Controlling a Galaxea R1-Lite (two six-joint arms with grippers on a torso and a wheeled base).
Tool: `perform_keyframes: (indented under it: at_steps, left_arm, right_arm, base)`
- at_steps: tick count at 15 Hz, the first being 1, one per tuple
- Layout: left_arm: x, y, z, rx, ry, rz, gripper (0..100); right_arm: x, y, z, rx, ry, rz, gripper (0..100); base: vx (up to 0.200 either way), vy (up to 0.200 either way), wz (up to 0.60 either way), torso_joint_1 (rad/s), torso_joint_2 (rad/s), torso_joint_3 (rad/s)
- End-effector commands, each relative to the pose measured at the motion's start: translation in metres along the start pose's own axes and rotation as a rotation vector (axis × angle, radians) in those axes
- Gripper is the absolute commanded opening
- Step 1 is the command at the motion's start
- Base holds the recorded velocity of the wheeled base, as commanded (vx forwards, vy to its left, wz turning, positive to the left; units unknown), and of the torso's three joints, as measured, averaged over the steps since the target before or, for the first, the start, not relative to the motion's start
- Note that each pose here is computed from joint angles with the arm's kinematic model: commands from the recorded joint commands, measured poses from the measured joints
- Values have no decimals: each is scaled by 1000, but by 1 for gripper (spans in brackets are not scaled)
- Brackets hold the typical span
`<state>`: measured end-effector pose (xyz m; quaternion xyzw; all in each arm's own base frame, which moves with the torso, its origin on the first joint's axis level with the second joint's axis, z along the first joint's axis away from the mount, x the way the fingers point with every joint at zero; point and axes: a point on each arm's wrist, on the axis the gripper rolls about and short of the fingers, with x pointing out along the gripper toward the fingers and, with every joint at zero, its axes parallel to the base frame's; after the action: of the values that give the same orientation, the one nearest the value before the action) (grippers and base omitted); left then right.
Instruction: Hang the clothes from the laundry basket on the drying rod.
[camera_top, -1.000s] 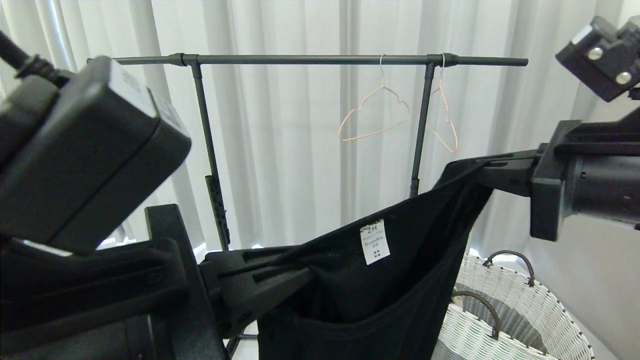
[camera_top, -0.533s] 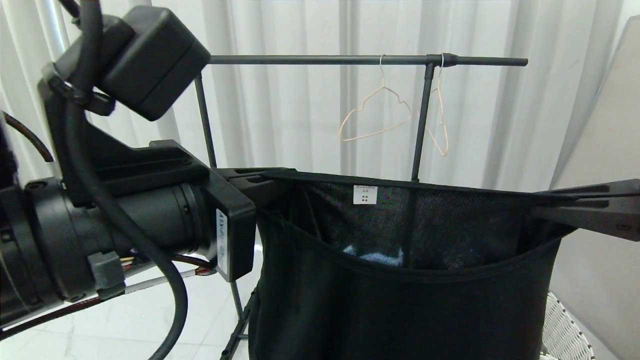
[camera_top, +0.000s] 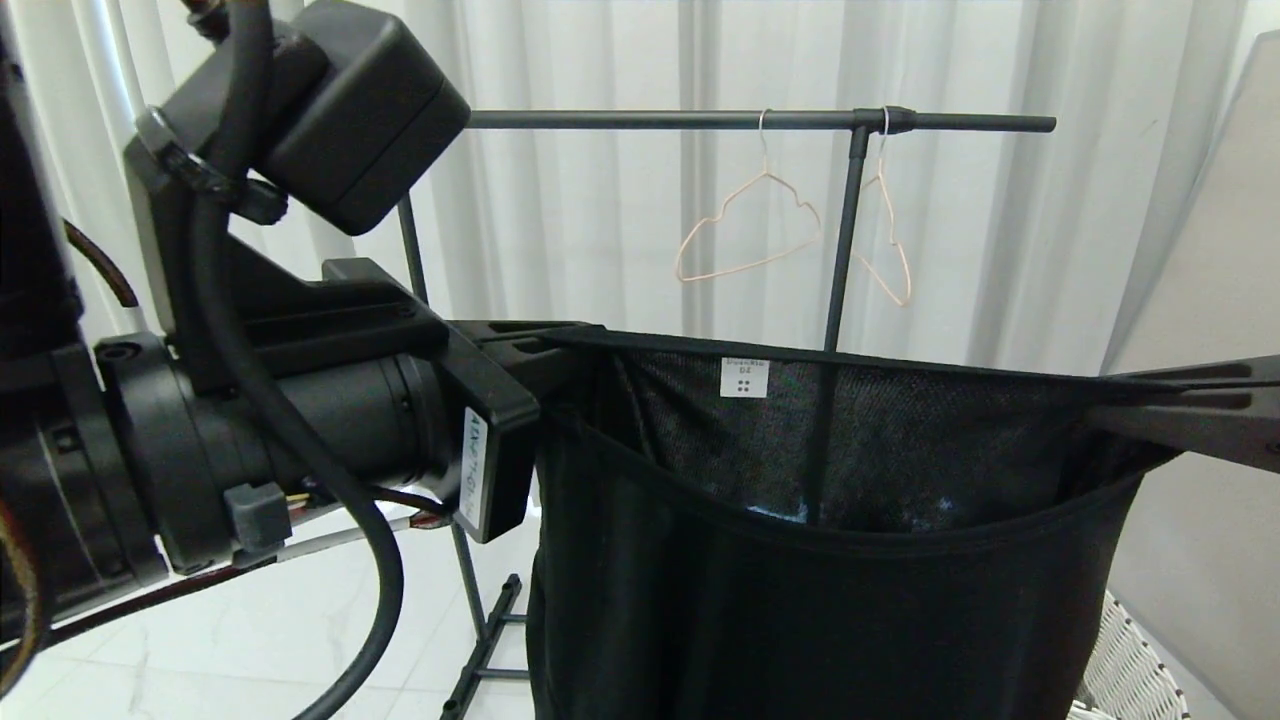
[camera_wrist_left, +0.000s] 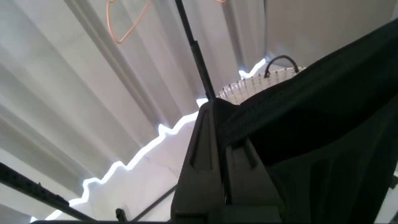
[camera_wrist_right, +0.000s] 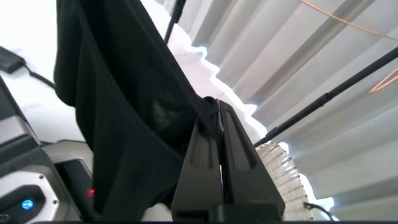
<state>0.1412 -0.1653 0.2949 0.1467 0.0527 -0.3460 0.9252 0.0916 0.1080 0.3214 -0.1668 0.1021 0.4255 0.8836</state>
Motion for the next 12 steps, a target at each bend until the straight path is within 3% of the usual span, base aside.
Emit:
perform_keyframes:
  at_steps: [1,12]
  left_arm:
    - [4,3,1,-1,3,13,0]
    - [5,2,0,2,8,12,0]
  right_arm:
    - [-3,0,1,20,-8,-6,0]
    - [-2,0,-2,32,3,-6,0]
  base:
    - [0,0,0,0,0,0]
    - [0,0,0,0,0,0]
